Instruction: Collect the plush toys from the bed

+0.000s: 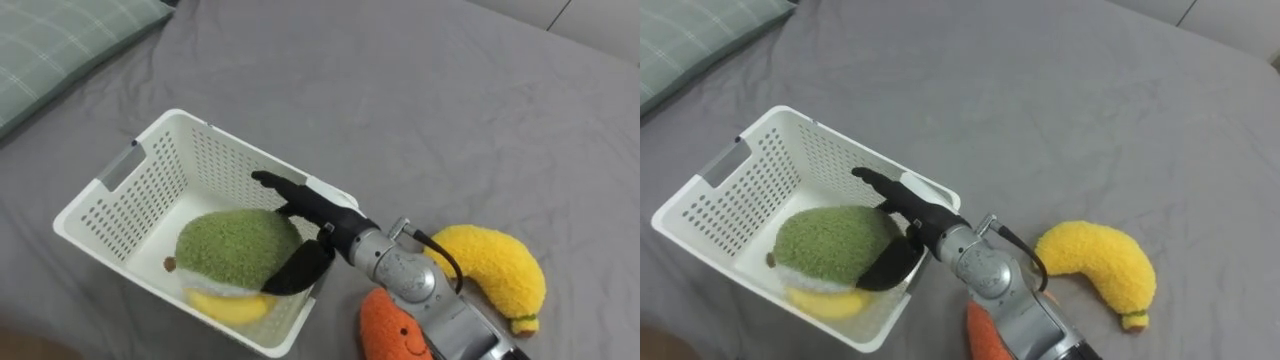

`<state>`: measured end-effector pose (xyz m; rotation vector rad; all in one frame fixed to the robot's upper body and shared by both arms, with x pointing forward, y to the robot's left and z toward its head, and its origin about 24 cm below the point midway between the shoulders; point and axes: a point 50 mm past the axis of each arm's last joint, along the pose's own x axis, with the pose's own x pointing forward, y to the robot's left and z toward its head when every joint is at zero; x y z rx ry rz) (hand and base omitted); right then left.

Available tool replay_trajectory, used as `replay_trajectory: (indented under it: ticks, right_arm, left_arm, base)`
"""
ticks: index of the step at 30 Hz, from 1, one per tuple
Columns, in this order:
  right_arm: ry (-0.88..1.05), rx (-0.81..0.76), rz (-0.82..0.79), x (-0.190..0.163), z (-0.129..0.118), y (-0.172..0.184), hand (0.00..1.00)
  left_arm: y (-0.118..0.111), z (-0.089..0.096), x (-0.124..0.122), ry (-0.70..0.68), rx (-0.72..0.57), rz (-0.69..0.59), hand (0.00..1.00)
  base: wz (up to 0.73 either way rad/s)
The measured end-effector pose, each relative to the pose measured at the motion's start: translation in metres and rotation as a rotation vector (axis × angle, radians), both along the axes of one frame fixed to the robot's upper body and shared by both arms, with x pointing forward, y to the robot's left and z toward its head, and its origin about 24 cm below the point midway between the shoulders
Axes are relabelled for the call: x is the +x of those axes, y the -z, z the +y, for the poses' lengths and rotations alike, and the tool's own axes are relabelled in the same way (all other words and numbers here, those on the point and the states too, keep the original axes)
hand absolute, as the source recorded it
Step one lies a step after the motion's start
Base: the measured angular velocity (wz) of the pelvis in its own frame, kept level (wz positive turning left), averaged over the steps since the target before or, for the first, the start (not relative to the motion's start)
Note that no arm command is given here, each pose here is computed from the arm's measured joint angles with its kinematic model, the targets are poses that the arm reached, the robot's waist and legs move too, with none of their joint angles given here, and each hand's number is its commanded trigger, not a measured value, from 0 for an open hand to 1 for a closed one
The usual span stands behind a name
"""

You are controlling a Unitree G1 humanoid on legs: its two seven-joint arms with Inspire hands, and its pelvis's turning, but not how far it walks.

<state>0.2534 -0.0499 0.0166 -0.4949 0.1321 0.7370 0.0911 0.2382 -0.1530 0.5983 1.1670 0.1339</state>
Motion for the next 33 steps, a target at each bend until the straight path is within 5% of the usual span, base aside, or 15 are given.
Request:
replay_trajectory:
  ticks: [13,33]
  right_arm:
    - [0.031,0.018,-0.018,0.005,-0.004,-0.005,0.00]
    - [0.351,0.138,-0.208,0.027,-0.054,-0.038,0.00]
  left_arm:
    - [0.001,0.000,-0.006,-0.002,-0.010,0.017,0.00]
    - [0.004,0.004,-0.023,-0.105,0.000,0.027,0.00]
  base:
    - [0.02]
    - [-0.01]
